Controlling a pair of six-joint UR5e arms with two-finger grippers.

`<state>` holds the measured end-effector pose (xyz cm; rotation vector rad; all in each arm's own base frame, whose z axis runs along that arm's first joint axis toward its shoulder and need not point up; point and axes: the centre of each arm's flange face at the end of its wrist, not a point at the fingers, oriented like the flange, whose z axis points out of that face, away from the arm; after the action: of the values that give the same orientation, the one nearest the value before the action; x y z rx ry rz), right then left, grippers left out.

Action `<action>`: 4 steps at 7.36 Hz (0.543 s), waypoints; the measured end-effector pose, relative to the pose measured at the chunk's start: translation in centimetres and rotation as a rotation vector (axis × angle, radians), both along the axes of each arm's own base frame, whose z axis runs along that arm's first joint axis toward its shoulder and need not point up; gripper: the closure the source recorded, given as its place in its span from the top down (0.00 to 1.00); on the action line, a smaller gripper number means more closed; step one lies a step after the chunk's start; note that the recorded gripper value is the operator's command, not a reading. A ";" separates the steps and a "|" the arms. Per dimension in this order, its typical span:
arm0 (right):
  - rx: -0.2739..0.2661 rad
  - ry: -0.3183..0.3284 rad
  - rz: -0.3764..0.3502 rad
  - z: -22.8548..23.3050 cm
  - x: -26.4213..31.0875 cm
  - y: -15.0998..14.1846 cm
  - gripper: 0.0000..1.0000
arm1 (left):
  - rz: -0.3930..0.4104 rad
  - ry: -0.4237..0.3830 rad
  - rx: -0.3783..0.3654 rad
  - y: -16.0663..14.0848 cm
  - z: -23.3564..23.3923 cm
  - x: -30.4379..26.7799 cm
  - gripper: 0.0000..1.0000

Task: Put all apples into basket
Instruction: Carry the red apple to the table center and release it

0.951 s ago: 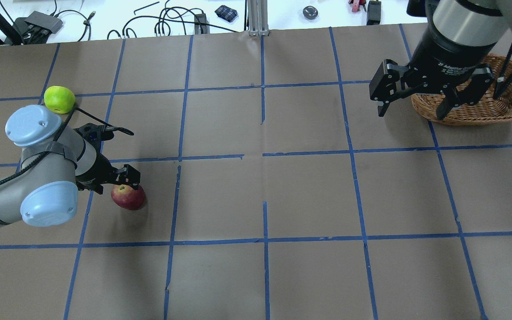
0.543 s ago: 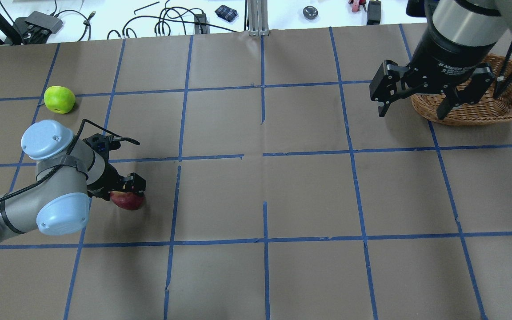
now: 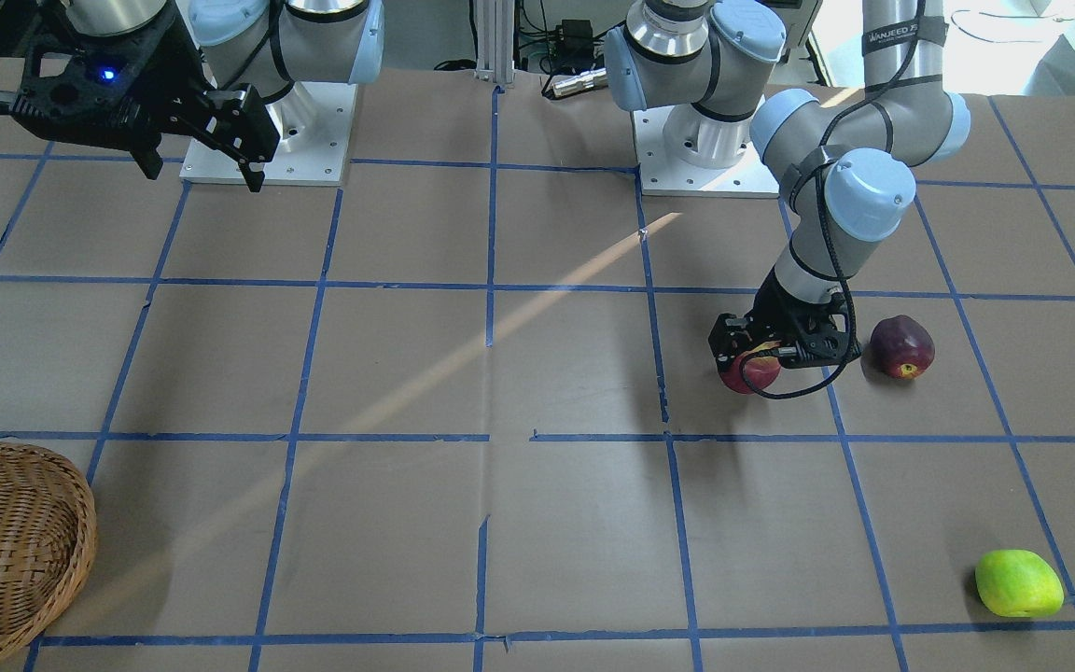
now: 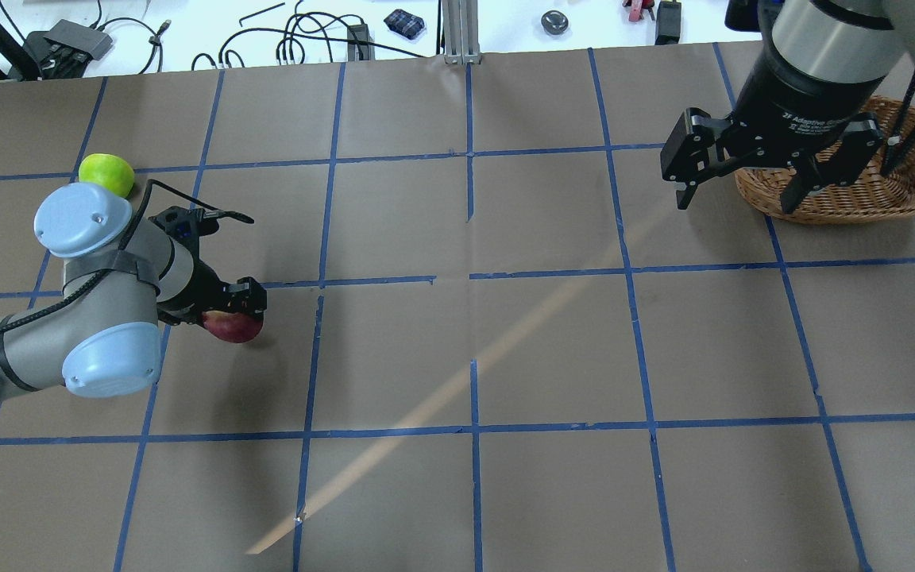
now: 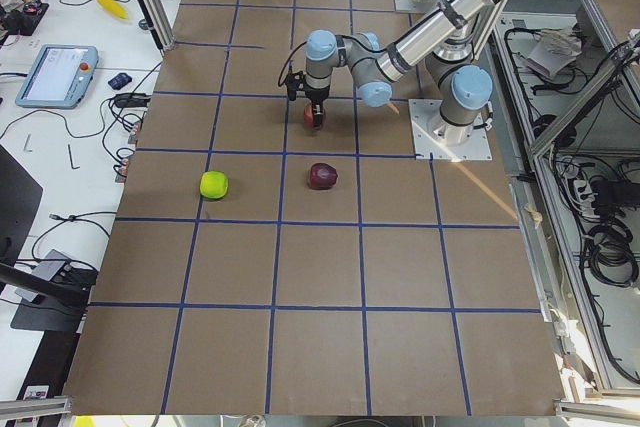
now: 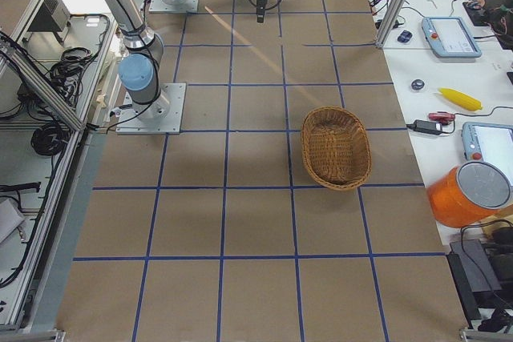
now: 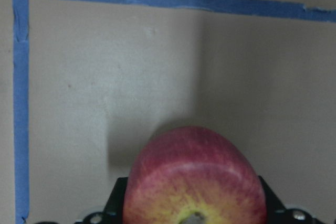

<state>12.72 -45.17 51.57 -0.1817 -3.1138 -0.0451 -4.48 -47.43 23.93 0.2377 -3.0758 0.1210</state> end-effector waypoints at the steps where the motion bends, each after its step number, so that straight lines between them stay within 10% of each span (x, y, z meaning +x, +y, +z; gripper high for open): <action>1: 0.000 0.000 -0.001 0.0 0.0 0.0 1.00 | 0.039 0.014 -0.025 -2.1 2.8 -4.0 0.07; 4: 0.001 0.001 -0.002 -0.1 0.0 0.0 1.00 | 0.174 0.081 -0.060 -5.6 5.9 -18.0 0.07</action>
<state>12.70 -45.22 51.52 -0.1840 -3.1127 -0.0462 -22.44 -53.01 29.84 0.4947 -2.9609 0.2055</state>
